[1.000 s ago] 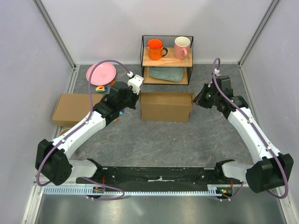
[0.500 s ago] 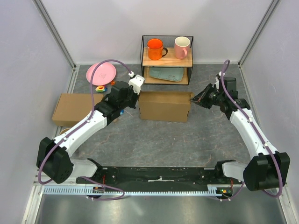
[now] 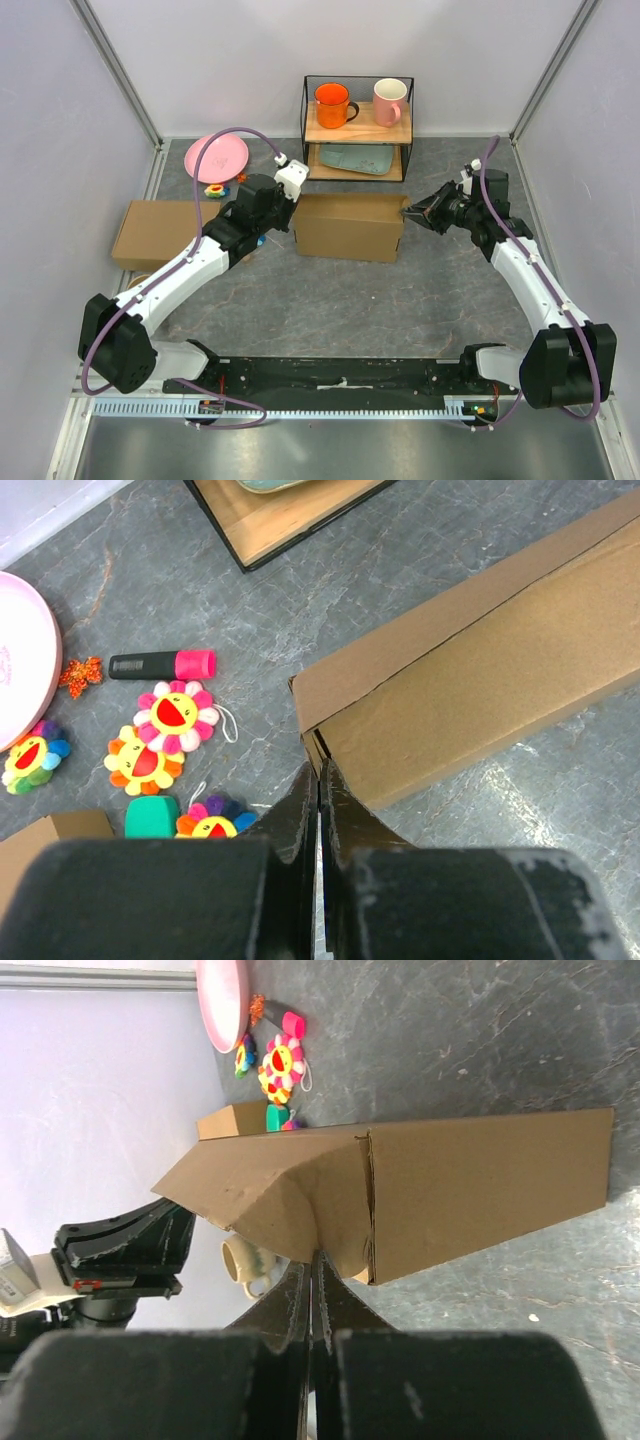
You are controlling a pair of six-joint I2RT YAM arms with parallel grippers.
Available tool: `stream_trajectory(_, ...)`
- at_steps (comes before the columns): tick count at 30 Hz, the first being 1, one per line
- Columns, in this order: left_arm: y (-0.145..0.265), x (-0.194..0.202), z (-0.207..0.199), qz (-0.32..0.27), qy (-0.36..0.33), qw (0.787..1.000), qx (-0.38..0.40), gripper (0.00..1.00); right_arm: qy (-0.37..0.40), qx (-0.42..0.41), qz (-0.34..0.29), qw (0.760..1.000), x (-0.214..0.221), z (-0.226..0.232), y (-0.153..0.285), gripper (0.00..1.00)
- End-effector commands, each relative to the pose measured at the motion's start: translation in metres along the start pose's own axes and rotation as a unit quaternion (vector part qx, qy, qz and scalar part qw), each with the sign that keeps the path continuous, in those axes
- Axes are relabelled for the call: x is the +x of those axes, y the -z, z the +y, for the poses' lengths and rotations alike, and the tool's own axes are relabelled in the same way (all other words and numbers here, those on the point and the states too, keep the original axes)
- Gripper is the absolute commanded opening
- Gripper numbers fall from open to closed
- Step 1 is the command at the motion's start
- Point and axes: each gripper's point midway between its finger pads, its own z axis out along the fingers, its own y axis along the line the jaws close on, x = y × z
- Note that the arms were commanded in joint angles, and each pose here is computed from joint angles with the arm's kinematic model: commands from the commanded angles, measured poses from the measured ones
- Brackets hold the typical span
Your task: Fold the paper box
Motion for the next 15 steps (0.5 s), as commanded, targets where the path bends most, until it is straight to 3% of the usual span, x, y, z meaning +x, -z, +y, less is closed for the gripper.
stream_trajectory(1,-0.001,0.014,-0.010,0.020,-0.028,0.999,0.019,0.02,-0.027,-0.067,0.017,0.997,0.005,0.030,0.006,0.00)
stream_trajectory(15,0.000,0.016,-0.010,0.023,-0.029,0.999,0.016,0.02,0.007,-0.021,-0.013,1.000,0.001,0.013,0.011,0.00)
